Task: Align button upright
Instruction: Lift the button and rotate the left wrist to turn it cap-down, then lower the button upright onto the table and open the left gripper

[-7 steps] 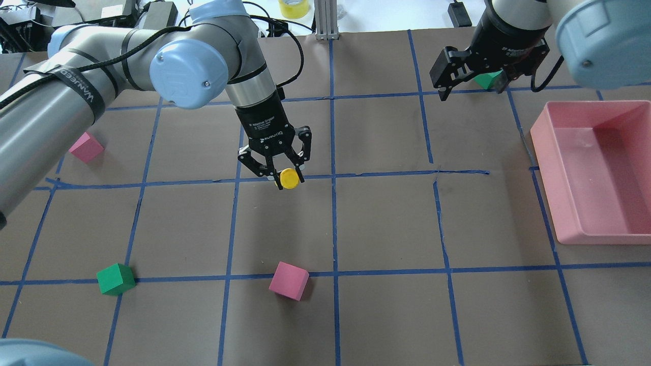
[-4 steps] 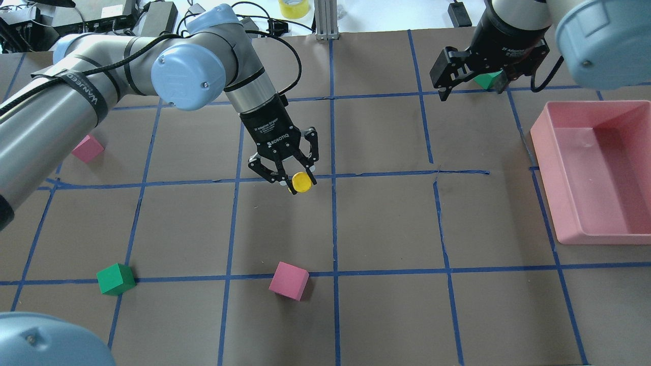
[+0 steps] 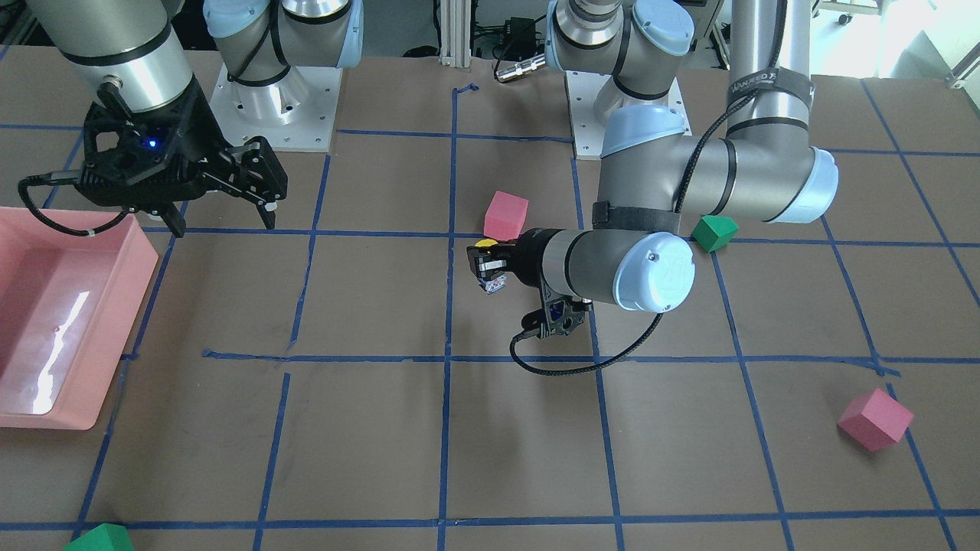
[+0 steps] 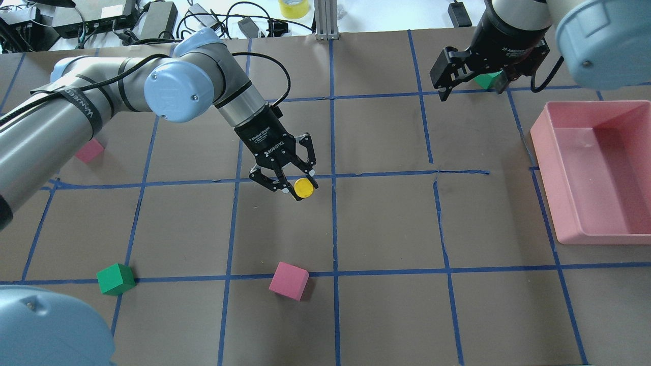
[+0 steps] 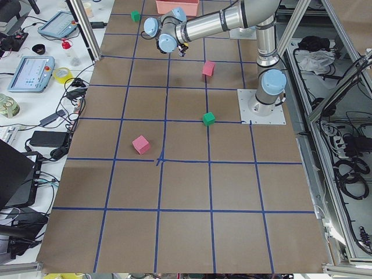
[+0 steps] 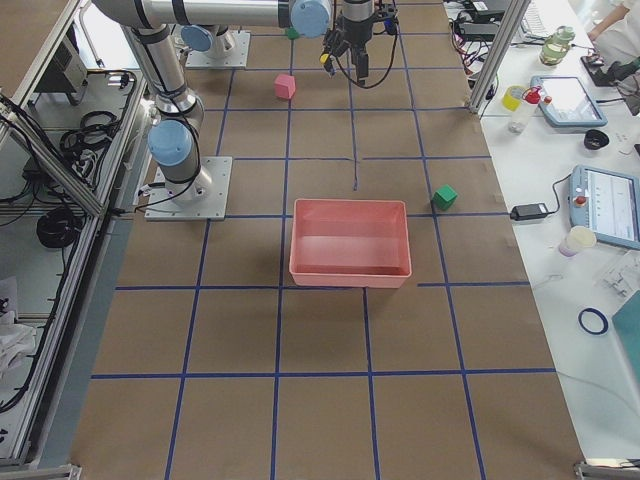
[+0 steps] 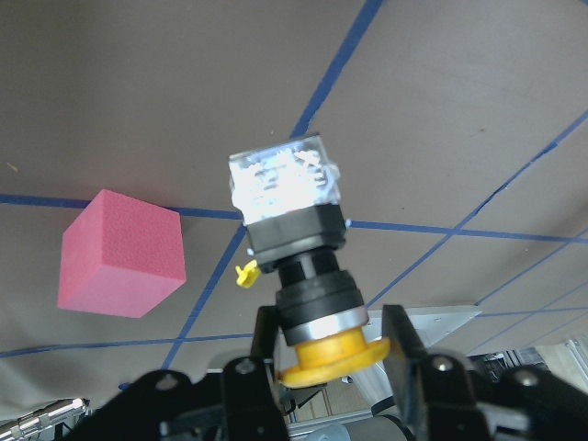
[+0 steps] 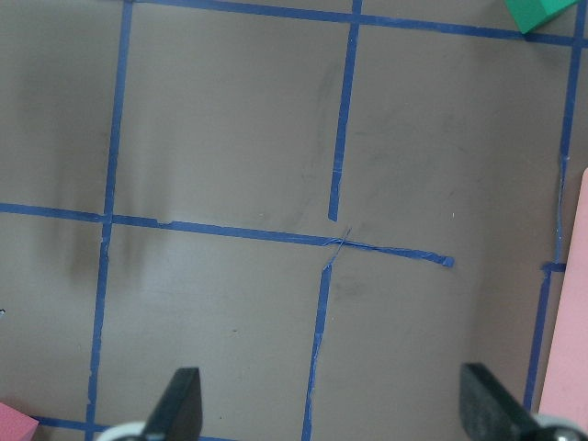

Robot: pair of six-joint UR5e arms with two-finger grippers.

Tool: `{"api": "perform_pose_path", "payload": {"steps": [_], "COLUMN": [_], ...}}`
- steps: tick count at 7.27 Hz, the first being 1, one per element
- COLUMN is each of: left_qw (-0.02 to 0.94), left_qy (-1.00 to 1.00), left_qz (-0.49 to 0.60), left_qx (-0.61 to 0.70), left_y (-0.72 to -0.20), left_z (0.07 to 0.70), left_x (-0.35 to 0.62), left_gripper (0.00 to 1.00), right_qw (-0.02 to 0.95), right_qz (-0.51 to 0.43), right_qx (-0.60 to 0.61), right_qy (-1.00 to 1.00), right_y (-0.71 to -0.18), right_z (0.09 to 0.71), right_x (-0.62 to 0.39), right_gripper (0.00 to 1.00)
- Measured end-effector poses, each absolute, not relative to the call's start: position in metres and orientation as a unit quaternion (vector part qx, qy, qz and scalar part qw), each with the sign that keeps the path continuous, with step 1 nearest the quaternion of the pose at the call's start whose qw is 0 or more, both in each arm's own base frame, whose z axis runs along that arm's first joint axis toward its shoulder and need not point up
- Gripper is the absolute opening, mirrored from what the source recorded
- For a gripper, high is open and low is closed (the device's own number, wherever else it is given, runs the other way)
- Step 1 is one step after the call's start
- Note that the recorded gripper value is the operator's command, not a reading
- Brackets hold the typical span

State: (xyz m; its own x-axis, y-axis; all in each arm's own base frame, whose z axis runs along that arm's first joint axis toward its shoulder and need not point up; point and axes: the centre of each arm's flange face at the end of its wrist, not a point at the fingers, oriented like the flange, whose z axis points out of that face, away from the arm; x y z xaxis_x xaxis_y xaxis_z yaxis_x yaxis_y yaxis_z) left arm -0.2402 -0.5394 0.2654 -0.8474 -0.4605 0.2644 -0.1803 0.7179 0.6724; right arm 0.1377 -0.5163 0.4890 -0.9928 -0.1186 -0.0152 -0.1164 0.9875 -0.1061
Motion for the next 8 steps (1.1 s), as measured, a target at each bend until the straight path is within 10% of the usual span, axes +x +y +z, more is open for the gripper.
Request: {"api": "perform_pose_path", "payload": {"steps": [8], "left_qw": [0.290], "left_qy": [-0.850], "left_qz": [-0.379], "left_qx": [0.225], "left_y": [-0.554], "left_z": [0.204], "left_x": [-0.243], "left_gripper": [0.00], "right_qw": [0.010], "right_qz": [-0.049], "right_qx": [-0.064], "right_qy": [0.997], "right_y": [-0.516], "right_z": [0.485], "right_x": [0.138], "right_gripper": [1.00]}}
